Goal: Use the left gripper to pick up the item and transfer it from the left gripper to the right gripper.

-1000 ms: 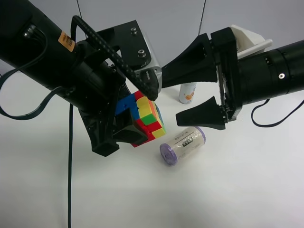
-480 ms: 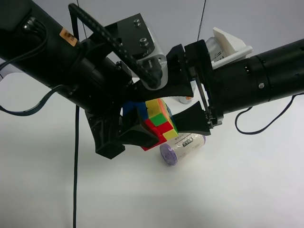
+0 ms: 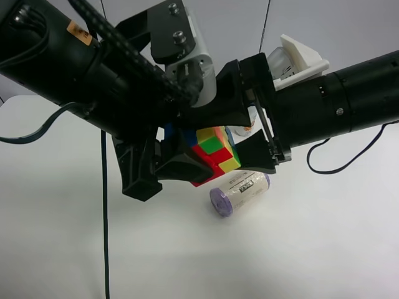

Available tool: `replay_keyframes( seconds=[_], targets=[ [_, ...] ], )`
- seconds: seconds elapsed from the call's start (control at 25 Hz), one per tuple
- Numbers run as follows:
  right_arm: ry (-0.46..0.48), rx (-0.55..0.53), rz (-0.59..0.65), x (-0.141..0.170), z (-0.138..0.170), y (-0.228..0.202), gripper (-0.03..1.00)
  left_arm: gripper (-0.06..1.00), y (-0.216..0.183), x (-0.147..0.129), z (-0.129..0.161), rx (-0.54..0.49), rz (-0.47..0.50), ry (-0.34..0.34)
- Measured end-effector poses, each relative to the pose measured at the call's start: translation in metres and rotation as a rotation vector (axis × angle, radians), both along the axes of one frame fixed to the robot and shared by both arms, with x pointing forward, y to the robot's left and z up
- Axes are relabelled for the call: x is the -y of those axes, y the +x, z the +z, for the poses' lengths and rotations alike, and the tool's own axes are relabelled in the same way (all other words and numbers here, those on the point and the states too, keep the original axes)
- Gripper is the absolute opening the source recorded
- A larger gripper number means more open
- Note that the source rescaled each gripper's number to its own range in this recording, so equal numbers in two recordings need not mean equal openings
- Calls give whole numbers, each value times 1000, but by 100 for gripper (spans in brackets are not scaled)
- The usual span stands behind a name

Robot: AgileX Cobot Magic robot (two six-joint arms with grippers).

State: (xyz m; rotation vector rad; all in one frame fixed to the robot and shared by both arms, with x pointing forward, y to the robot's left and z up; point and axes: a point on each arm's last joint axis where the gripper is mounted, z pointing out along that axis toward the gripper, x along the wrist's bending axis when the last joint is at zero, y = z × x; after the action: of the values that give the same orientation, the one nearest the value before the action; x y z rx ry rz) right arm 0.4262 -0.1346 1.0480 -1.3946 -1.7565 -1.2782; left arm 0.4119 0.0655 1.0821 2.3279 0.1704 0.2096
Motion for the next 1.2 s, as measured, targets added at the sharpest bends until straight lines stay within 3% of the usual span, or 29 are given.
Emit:
replay_keyframes(
  seconds=[0.24, 0.44, 0.96, 1.0, 1.04, 1.12, 1.16, 1.2],
  targets=[
    [-7, 6, -18, 0, 0, 2, 47, 1, 0, 0, 0, 7, -3, 0],
    [9, 0, -34, 0, 1, 3, 6, 1, 0, 0, 0, 13, -5, 5],
    [8, 2, -40, 0, 1, 3, 6, 1, 1, 0, -1, 22, -3, 5],
    [7, 2, -41, 0, 1, 3, 6, 4, 1, 0, -1, 23, -2, 3],
    [-1, 9, -44, 1, 0, 4, 1, 21, 2, 0, 0, 27, 4, -3],
    [-18, 18, -59, 1, -1, 6, 0, 68, 2, 0, 2, 30, 13, -17],
    [-20, 20, -63, 1, -2, 6, 0, 83, 2, 0, 2, 31, 14, -19],
    [-21, 20, -62, 1, -2, 6, 0, 90, 2, 0, 2, 35, 17, -22]
  ],
)
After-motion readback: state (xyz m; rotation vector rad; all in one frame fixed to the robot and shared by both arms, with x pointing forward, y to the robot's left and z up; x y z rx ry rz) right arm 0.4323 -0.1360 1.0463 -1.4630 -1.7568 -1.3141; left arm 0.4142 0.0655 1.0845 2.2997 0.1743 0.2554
